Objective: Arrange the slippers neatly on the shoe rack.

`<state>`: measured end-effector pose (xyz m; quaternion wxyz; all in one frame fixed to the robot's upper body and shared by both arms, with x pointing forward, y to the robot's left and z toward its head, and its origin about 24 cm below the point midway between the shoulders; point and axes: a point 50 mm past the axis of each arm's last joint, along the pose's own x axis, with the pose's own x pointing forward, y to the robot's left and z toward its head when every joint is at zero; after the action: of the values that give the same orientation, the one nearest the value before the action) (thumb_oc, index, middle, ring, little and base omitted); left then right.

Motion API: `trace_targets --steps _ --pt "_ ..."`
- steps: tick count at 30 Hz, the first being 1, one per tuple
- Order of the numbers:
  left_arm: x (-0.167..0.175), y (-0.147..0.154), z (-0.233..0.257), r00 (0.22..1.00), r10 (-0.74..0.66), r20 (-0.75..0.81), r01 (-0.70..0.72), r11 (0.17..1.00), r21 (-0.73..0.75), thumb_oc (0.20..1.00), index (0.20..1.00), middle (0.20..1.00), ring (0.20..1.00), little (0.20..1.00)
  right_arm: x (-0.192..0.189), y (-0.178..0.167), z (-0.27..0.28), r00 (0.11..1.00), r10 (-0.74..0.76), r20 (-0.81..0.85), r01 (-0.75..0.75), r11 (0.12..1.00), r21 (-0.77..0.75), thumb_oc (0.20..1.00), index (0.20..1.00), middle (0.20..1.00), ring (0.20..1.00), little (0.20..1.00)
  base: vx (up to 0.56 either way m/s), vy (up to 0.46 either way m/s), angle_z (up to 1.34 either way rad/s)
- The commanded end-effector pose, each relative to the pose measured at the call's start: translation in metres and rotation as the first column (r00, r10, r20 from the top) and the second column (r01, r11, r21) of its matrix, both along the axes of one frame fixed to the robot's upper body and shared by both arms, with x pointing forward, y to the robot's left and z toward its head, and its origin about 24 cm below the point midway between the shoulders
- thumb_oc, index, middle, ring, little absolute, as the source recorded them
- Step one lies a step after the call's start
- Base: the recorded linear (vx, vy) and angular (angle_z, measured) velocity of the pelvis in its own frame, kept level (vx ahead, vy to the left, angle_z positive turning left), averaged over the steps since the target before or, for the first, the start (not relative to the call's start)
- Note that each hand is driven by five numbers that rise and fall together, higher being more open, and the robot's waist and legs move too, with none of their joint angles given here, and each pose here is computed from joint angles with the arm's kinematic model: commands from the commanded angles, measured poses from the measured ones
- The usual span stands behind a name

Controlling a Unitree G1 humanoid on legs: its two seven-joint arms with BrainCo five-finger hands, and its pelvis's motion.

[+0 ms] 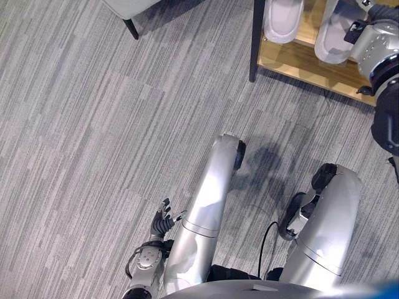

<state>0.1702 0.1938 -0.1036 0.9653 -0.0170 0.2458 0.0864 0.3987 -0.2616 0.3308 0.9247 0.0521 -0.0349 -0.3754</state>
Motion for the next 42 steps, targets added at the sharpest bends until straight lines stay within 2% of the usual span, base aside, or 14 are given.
trace_targets --steps 1,19,27,36,42 --pt "-0.02 -0.005 -0.005 0.991 -0.127 -0.04 0.129 0.991 0.042 1.0 1.0 1.0 1.0 1.0 -0.001 0.011 0.017 0.999 0.025 0.043 -0.024 0.999 -0.033 1.0 1.0 1.0 1.0 1.0 0.0 0.0 0.0" --pt "-0.032 -0.01 -0.012 0.984 -0.16 -0.08 0.163 0.986 0.035 1.0 1.0 1.0 1.0 1.0 0.005 0.029 0.017 0.99 0.142 -0.015 -0.143 0.988 -0.062 1.0 1.0 1.0 1.0 1.0 0.0 0.01 0.0" --pt "-0.039 -0.017 -0.01 0.979 -0.185 -0.089 0.189 0.981 0.036 1.0 1.0 1.0 1.0 1.0 0.006 0.02 0.01 0.981 0.182 -0.069 -0.187 0.98 -0.069 1.0 1.0 1.0 1.0 1.0 0.0 0.0 0.0" --pt "-0.041 -0.019 -0.012 0.978 -0.189 -0.093 0.193 0.981 0.03 1.0 1.0 1.0 1.0 1.0 0.008 0.03 0.018 0.971 0.231 -0.059 -0.237 0.963 -0.126 1.0 1.0 1.0 1.0 1.0 0.0 0.0 0.0" --pt "-0.042 -0.021 -0.012 0.976 -0.197 -0.093 0.2 0.98 0.02 1.0 1.0 1.0 1.0 1.0 0.007 0.031 0.023 0.972 0.234 -0.032 -0.236 0.965 -0.11 1.0 1.0 1.0 1.0 1.0 0.0 0.0 0.0"
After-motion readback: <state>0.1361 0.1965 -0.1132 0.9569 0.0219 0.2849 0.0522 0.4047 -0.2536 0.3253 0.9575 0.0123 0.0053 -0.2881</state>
